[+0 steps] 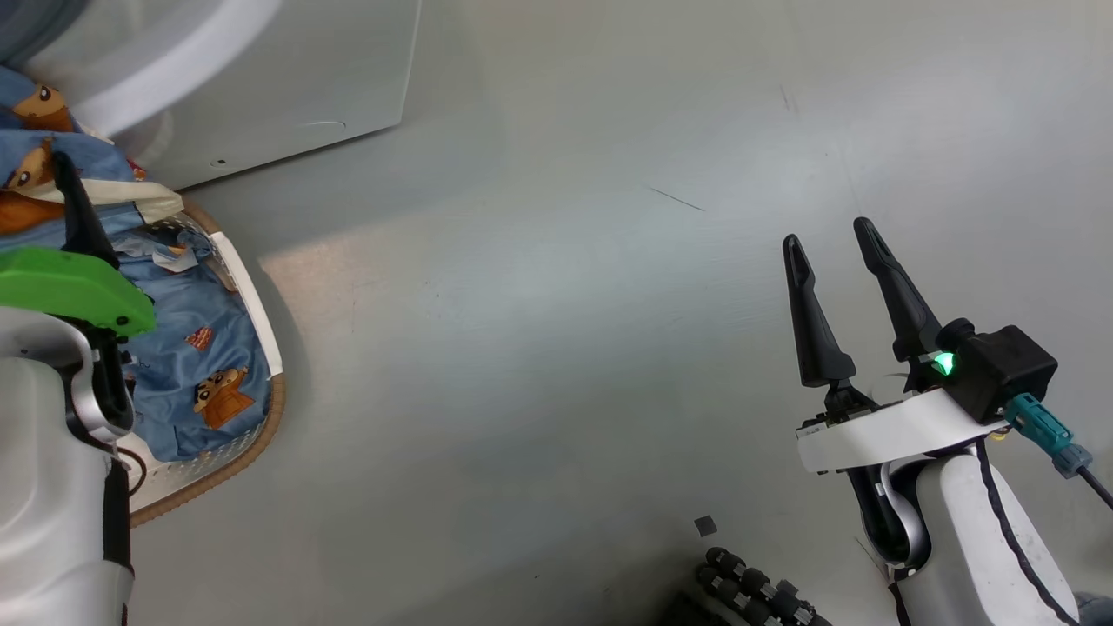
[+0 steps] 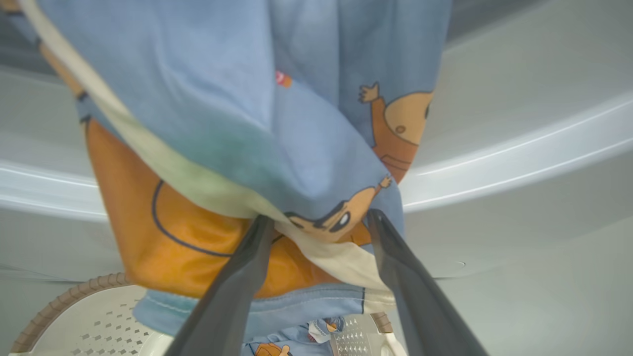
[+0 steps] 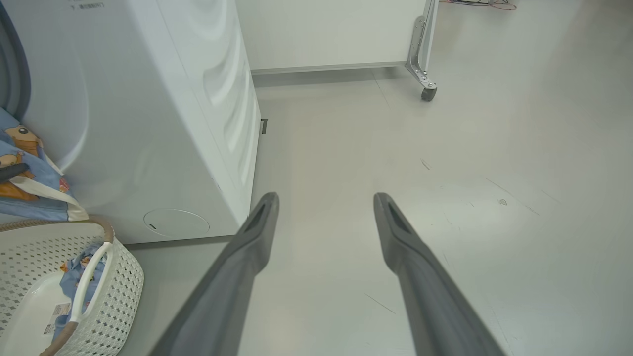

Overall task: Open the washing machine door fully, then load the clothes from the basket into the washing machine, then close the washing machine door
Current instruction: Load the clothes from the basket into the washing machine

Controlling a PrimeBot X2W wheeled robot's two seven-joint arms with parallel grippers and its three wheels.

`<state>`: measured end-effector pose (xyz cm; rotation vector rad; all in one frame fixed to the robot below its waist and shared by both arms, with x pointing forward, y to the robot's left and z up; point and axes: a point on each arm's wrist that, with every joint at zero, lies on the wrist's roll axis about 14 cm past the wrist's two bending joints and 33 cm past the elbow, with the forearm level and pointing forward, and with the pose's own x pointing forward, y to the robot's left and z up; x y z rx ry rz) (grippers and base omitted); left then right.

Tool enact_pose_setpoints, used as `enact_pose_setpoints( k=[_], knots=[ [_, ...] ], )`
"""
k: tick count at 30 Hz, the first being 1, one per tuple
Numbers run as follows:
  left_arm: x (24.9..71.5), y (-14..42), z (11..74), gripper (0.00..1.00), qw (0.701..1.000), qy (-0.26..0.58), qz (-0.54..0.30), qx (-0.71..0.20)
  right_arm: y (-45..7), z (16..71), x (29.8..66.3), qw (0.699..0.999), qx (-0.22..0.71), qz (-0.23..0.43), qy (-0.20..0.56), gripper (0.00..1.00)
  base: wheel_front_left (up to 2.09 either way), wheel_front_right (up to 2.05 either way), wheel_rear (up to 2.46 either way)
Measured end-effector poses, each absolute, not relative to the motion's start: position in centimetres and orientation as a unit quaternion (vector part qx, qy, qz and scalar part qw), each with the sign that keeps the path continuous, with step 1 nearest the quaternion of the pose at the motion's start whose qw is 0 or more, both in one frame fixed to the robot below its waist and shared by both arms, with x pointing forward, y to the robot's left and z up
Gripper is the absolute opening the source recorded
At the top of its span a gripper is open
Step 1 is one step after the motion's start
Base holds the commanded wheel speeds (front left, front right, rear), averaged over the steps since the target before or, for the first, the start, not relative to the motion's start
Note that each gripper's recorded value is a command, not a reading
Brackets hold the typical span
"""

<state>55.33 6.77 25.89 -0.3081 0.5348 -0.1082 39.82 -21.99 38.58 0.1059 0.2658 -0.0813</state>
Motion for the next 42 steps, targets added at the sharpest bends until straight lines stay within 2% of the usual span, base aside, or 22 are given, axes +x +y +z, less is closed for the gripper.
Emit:
enact_pose_setpoints(
  k=[16,17,18,19,21,22,26,28,42],
  knots=[
    [58.4,7.3,25.8,1.0,0.961,0.225,-0.029,-0.161,-21.9,37.9,40.0,0.988,0.052,-0.041,0.141,1.0,0.0,0.0,0.0],
    [58.4,7.3,25.8,0.86,0.961,0.223,-0.028,-0.161,-21.9,37.9,40.0,0.988,0.052,-0.041,0.142,1.0,0.0,0.0,0.0],
    [58.4,7.3,25.7,0.86,0.962,0.221,-0.027,-0.161,-22.0,37.8,40.0,0.988,0.051,-0.042,0.142,1.0,0.0,0.0,0.0],
    [58.4,7.3,25.7,0.61,0.962,0.221,-0.027,-0.16,-22.0,37.8,40.0,0.988,0.051,-0.042,0.142,1.0,0.0,0.0,0.0],
    [58.4,7.3,25.6,0.33,0.962,0.22,-0.028,-0.157,-22.1,37.8,40.1,0.988,0.051,-0.044,0.142,1.0,0.0,0.0,0.0],
    [58.4,7.2,25.5,0.26,0.962,0.222,-0.028,-0.157,-22.2,37.8,40.1,0.988,0.05,-0.044,0.141,1.0,0.0,0.0,0.0],
    [58.4,7.3,25.6,0.12,0.963,0.219,-0.027,-0.156,-22.3,37.9,40.2,0.988,0.05,-0.046,0.139,1.0,0.0,0.0,0.0],
    [58.3,7.2,25.6,0.0,0.963,0.219,-0.027,-0.157,-22.6,38.0,40.3,0.988,0.049,-0.05,0.137,1.0,0.0,0.0,0.0],
    [56.8,8.5,27.0,0.0,0.963,0.209,-0.01,-0.168,-21.7,38.4,41.4,0.99,0.061,-0.037,0.122,1.0,0.0,0.0,0.0]
  ],
)
